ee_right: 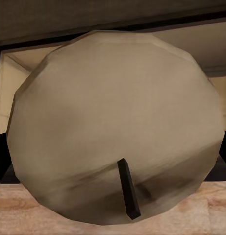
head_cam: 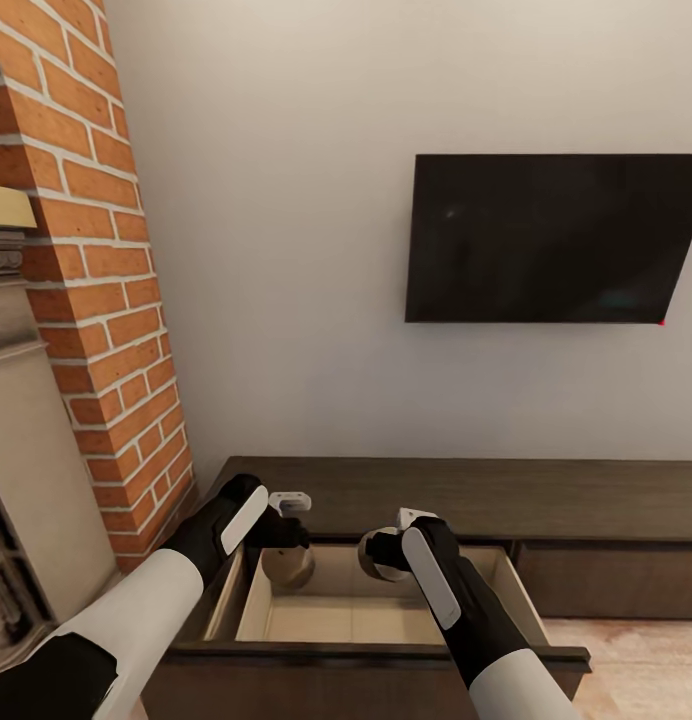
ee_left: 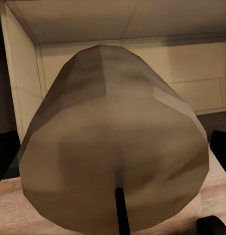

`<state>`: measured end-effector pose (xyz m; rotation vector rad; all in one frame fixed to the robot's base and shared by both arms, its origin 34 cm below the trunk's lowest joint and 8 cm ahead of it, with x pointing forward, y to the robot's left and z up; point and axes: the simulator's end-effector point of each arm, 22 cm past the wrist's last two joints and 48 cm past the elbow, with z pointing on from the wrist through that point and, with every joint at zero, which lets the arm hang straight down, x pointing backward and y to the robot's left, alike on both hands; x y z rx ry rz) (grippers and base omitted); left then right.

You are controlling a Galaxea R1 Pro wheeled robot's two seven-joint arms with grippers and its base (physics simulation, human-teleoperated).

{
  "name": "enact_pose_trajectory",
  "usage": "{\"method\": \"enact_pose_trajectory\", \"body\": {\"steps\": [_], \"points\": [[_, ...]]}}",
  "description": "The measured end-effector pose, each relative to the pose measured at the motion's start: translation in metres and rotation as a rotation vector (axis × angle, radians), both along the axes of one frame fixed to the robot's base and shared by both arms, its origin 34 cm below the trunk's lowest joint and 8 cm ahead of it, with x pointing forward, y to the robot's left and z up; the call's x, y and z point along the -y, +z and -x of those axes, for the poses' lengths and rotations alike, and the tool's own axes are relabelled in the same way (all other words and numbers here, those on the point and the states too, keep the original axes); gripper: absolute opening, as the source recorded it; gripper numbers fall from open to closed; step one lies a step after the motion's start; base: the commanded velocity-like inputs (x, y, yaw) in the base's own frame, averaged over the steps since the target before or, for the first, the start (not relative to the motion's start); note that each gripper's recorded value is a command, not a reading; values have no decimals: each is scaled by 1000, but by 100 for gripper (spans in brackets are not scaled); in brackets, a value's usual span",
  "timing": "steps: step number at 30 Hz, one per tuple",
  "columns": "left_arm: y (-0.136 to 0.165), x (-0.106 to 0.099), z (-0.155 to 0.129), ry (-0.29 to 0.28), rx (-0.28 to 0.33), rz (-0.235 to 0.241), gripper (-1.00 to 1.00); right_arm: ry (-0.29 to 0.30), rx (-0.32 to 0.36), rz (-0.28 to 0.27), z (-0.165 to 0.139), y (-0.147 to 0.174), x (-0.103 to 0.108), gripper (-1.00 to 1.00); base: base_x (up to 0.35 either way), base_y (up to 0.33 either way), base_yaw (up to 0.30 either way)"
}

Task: Place each of the two pumpkins and all three candles from the living room inside a cabinet in the living room (use any cabinet), then make sure every cabinet is closed, and position the cauldron so it is next to a table in the living room.

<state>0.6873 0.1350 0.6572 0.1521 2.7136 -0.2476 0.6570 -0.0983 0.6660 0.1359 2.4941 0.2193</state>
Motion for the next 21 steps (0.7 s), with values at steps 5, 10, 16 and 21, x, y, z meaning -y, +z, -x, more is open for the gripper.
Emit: {"method": "enact_pose_trajectory", "body": {"steps": [5, 10, 16, 21], "points": [[-2, 0, 0, 0, -1, 0, -100, 1, -1, 0, 0, -2, 0, -100, 11, 2, 0], [-13, 0, 2, 0, 0, -1, -100, 1, 0, 0, 2, -13, 0, -100, 3, 0, 0], [-25, -1, 5, 1, 0, -1, -100, 1, 0, 2, 5, -25, 0, -100, 0, 0, 0], [-36, 0, 7, 0, 0, 0, -100, 4, -1, 2, 7, -36, -1, -100, 0, 0, 0]]}}
